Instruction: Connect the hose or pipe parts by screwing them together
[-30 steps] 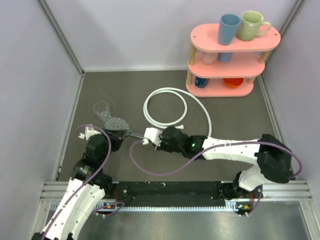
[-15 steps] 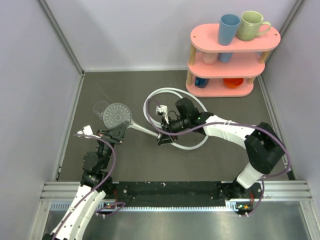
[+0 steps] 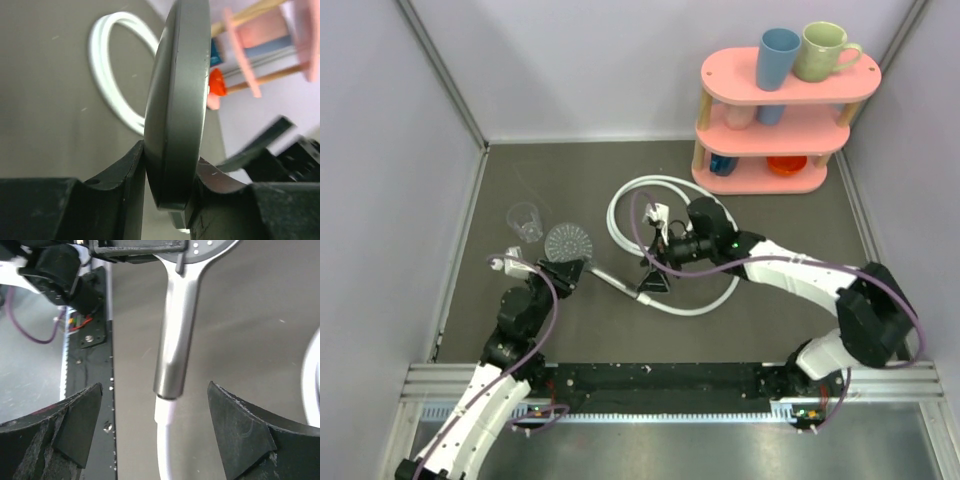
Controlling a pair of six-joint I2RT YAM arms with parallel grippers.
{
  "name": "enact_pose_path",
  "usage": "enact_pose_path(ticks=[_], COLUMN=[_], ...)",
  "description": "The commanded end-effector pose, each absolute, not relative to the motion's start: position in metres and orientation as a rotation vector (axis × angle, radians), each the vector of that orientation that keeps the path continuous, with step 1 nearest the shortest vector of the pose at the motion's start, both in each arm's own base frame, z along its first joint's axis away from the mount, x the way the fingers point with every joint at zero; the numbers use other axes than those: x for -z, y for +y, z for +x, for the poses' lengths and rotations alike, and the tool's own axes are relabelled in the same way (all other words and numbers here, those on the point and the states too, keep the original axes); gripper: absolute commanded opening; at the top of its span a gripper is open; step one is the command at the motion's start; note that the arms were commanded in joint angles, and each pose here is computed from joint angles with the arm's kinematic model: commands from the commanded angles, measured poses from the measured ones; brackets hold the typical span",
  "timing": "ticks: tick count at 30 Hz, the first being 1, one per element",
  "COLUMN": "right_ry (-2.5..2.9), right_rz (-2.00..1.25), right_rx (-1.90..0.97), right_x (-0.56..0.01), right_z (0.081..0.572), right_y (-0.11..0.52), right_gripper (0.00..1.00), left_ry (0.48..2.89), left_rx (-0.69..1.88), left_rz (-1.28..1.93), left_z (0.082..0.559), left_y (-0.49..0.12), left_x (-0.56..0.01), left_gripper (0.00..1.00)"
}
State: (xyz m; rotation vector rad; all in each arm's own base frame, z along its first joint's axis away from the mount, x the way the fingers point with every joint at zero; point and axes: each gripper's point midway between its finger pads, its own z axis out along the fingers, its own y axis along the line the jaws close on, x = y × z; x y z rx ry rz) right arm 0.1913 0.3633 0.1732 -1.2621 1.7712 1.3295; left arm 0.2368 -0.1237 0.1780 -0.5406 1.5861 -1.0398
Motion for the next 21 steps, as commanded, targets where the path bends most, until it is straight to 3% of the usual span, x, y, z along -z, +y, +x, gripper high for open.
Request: enact_pose_path(ticks=[1, 9, 21], right_ry=[1.752, 1.665, 1.599], right_rz=[-1.160, -1.097, -1.240], right_rx=[-1.022, -0.528, -0.322], right_x=[-0.181, -0.184, -0.171], right_z=[0.211, 0.203, 0.194], right_y=[0.345, 0.334, 0.379], right_gripper=[0.84, 0.86, 0.79], left_ry=[1.616, 1.836, 1.927], left_rx=[0.946, 0.736, 0.716], left_rz=[-0.751, -1.038, -1.124], left_z=[0.245, 0.246, 0.246], left_y=[-0.103, -0.087, -0.094], left_x=[-0.210, -0.188, -0.191], left_gripper=[0.00, 0.00, 0.00])
